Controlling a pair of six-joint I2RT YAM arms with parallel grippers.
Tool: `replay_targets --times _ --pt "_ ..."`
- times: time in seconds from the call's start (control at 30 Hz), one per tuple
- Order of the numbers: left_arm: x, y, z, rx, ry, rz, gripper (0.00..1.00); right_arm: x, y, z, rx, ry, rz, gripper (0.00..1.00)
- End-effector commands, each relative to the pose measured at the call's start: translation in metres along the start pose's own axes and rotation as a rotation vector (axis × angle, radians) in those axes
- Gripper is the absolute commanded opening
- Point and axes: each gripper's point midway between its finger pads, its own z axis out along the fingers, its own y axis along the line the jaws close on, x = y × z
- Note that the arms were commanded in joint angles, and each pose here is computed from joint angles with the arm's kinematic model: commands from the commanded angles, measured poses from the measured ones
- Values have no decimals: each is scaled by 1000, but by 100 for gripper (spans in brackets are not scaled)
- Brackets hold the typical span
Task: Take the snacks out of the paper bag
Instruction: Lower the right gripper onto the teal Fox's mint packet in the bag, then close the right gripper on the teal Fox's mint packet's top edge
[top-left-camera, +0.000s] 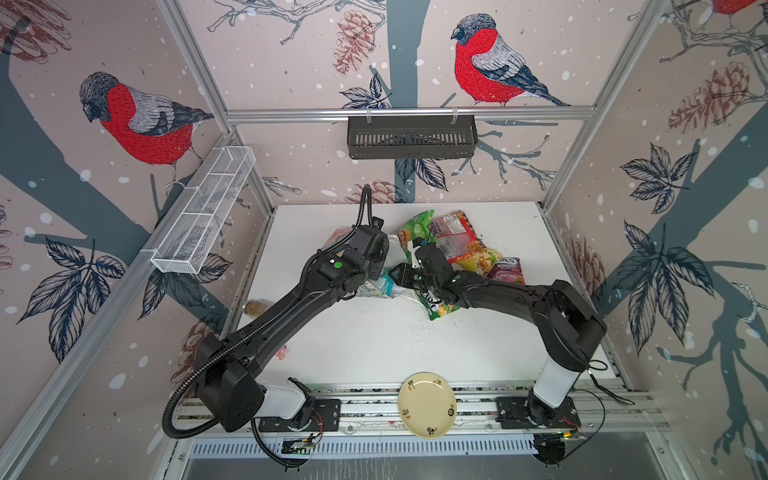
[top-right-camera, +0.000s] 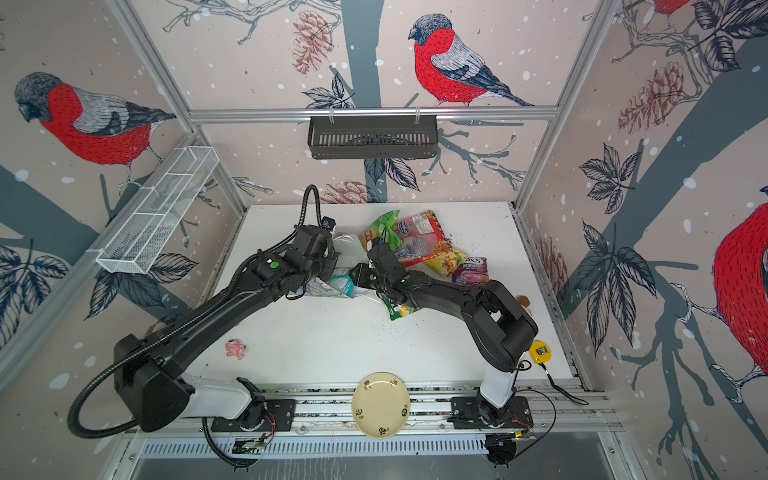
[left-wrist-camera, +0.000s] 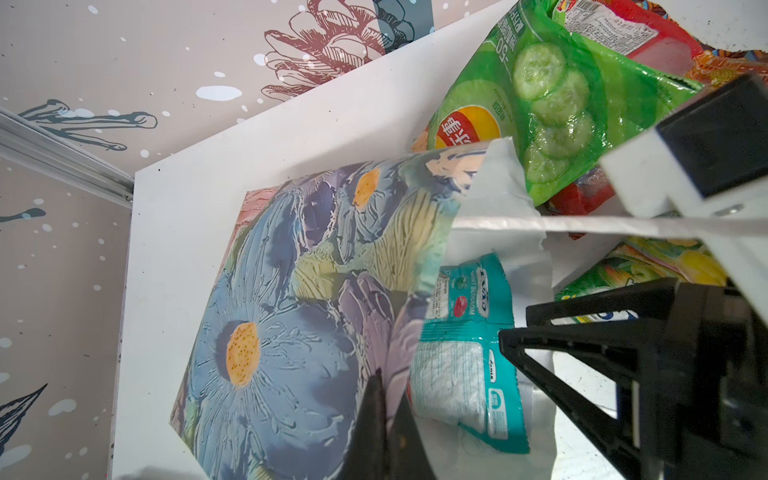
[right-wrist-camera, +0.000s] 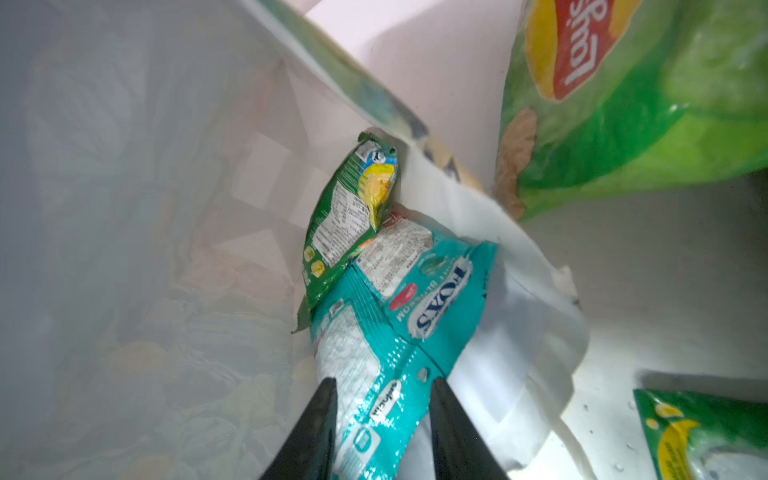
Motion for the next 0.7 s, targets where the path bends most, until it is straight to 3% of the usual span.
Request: replay_targets --times 0.0,0.67 --pt "-5 0 -2 3 -23 -9 0 6 -2 4 2 30 27 40" --pt "-11 -5 -4 36 -38 -12 0 14 5 27 -34 65 51 45"
